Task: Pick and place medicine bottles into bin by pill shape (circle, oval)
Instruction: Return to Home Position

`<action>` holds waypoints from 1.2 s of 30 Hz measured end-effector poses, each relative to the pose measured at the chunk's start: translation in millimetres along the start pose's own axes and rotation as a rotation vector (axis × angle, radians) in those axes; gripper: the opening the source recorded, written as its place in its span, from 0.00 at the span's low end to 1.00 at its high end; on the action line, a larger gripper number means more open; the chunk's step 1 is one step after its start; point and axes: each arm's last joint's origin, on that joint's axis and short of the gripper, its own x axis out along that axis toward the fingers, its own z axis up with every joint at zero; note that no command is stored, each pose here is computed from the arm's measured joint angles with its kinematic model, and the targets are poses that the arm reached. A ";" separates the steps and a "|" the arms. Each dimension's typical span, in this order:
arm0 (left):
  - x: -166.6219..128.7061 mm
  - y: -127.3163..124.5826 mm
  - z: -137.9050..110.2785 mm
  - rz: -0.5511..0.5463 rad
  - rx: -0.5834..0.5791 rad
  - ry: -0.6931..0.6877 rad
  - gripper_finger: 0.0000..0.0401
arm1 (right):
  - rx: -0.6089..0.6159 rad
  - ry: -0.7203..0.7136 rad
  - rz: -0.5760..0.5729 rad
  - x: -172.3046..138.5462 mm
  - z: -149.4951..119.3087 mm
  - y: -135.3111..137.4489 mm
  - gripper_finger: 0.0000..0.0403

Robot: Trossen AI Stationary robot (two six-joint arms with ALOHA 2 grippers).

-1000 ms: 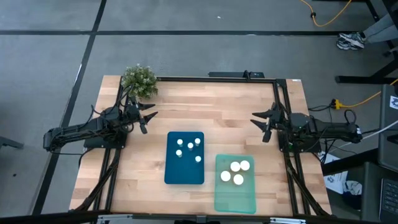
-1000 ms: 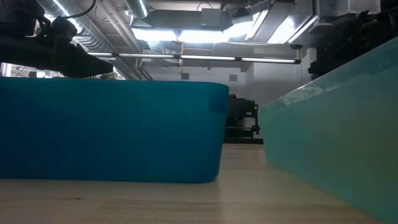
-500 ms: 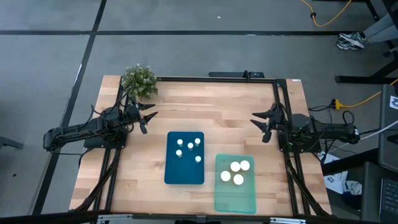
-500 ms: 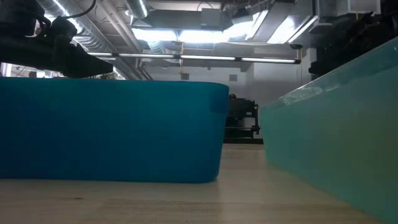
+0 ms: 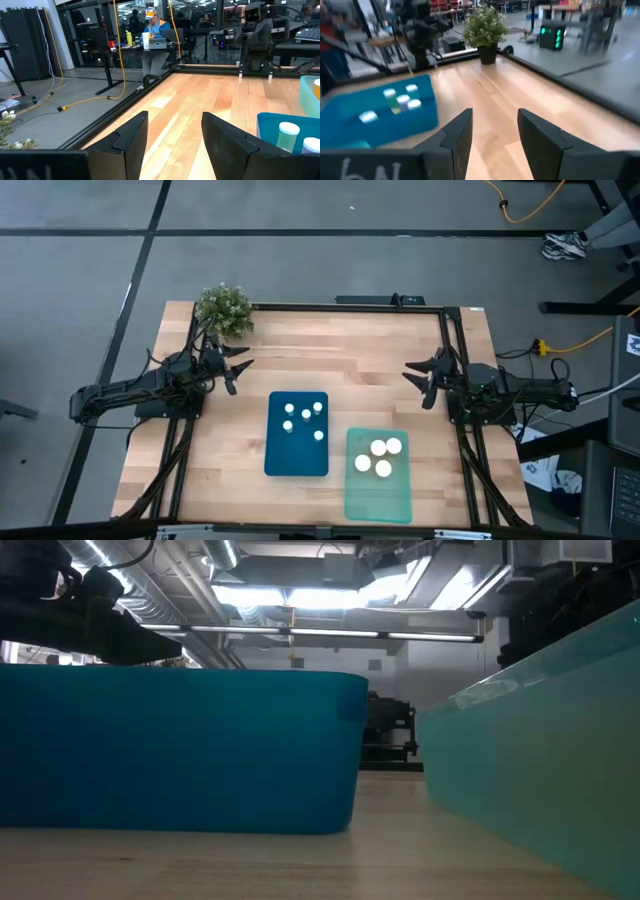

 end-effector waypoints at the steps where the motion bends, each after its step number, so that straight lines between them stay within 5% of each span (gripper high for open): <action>1: 0.0 0.0 0.0 0.000 0.000 0.000 0.44 | 0.048 0.000 0.002 0.0 0.0 0.1 0.39; 4: 0.0 0.0 0.0 0.000 0.000 0.000 0.44 | 0.121 0.000 0.001 0.0 0.0 0.0 0.39; 19: 0.0 0.0 0.0 0.000 0.000 0.000 0.44 | 0.091 0.000 0.002 0.0 0.0 0.1 0.39; 36: 0.0 0.0 -0.1 0.000 0.000 0.000 0.44 | -0.040 -0.001 0.003 0.0 0.2 0.1 0.39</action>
